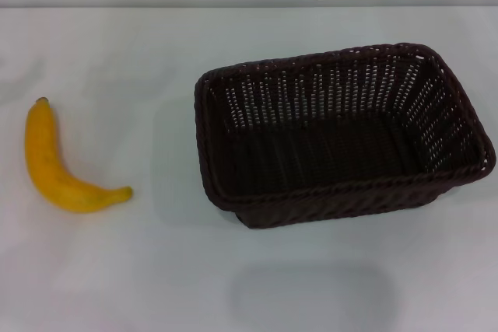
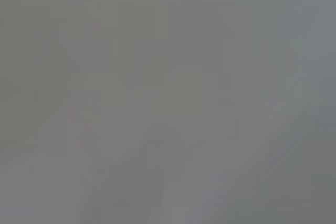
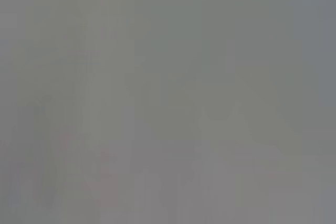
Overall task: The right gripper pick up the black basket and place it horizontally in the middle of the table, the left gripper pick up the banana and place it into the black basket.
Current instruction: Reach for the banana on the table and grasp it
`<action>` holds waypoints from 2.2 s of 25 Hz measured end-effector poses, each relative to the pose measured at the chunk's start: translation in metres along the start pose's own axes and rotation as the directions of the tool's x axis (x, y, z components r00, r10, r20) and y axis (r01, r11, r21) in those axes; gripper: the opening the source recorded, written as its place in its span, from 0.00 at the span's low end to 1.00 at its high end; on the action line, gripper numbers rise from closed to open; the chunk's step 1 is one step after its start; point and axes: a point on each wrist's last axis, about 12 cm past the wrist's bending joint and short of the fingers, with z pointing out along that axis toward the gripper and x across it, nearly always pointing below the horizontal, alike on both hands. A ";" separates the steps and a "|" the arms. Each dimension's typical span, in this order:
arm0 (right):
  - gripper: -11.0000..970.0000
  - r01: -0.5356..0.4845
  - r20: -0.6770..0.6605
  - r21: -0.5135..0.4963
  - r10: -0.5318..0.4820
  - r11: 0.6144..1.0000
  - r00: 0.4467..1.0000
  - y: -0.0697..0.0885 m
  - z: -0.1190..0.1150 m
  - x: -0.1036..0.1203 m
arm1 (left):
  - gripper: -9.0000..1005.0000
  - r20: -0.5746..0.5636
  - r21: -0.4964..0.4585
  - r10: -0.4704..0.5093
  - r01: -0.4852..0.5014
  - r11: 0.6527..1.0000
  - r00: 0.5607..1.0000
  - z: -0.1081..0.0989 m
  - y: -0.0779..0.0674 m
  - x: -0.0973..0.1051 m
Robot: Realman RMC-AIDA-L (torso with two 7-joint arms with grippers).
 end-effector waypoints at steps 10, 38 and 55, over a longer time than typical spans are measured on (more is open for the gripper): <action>0.90 0.109 0.102 0.230 -0.135 0.967 0.986 0.006 -0.008 0.034 | 0.87 -0.439 -0.218 -0.294 0.216 0.952 0.849 0.048 -0.022 -0.042; 0.90 0.313 0.032 0.431 -0.361 0.846 0.932 0.020 0.011 0.054 | 0.87 -0.723 -0.625 -0.580 0.004 0.781 0.374 0.101 -0.049 0.006; 0.90 0.321 0.014 0.434 -0.363 0.842 0.932 0.020 0.007 0.057 | 0.87 -0.698 -0.636 -0.585 0.017 0.771 0.412 0.103 -0.034 0.044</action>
